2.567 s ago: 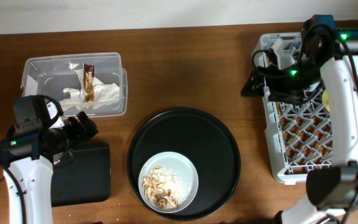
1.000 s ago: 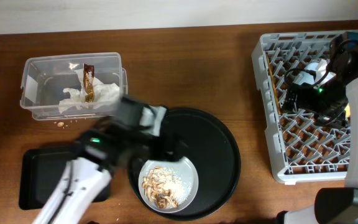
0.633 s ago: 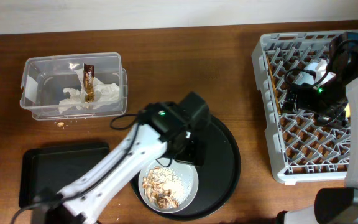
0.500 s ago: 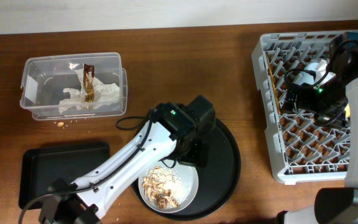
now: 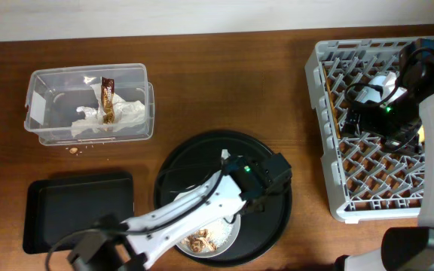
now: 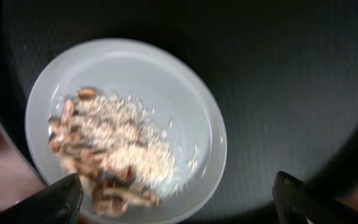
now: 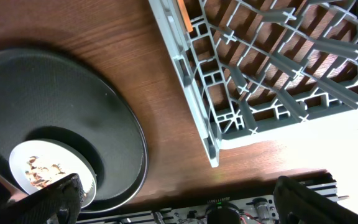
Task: Sort waste into correct bins and load items into the dishwasher rack
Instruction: 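Reach the left gripper to the white plate and grip its rim, then lift the white plate with the left gripper toward the small black tray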
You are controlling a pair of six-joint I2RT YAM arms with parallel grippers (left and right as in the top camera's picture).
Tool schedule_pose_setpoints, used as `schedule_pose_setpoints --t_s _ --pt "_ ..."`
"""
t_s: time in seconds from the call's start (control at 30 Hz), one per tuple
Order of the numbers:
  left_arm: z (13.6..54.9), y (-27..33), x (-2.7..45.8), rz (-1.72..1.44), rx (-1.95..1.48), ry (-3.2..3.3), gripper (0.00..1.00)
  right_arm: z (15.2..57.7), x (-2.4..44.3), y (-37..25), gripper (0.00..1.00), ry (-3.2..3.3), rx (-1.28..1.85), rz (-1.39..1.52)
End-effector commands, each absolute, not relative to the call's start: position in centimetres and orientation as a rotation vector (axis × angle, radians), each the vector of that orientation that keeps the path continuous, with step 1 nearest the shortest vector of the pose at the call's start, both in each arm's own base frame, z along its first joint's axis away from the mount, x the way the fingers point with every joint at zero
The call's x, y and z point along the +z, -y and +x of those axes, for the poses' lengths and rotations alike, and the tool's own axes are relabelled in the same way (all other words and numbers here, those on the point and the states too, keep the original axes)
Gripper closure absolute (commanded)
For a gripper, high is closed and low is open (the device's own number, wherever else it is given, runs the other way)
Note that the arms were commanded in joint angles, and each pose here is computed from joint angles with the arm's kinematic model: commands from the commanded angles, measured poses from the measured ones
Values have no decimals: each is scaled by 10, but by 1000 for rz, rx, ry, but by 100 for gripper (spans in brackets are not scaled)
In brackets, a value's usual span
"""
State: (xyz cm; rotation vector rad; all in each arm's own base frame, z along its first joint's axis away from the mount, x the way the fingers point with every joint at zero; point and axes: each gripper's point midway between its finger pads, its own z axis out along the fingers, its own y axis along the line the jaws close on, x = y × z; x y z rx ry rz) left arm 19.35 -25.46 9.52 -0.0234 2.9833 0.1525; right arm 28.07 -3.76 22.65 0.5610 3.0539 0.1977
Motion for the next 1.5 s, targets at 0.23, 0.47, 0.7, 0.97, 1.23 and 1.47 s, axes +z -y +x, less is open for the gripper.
schedule_pose_setpoints --t_s 0.23,0.47,0.7,0.97,1.23,1.47 --pt "182 276 31 -35 246 -3065 18 277 231 40 1 -3035 182 572" --pt "179 274 11 -71 311 -3092 32 278 231 40 1 -3034 182 572" --pt "177 274 -12 -68 365 -3113 52 277 231 40 1 -3035 182 572" --pt "174 273 -20 -70 382 -3133 66 277 231 40 1 -3035 182 572" --pt "174 275 -15 -70 387 -3137 73 277 231 40 1 -3035 182 572" --pt "176 273 -3 -65 432 -3130 89 277 231 40 1 -3035 182 572"
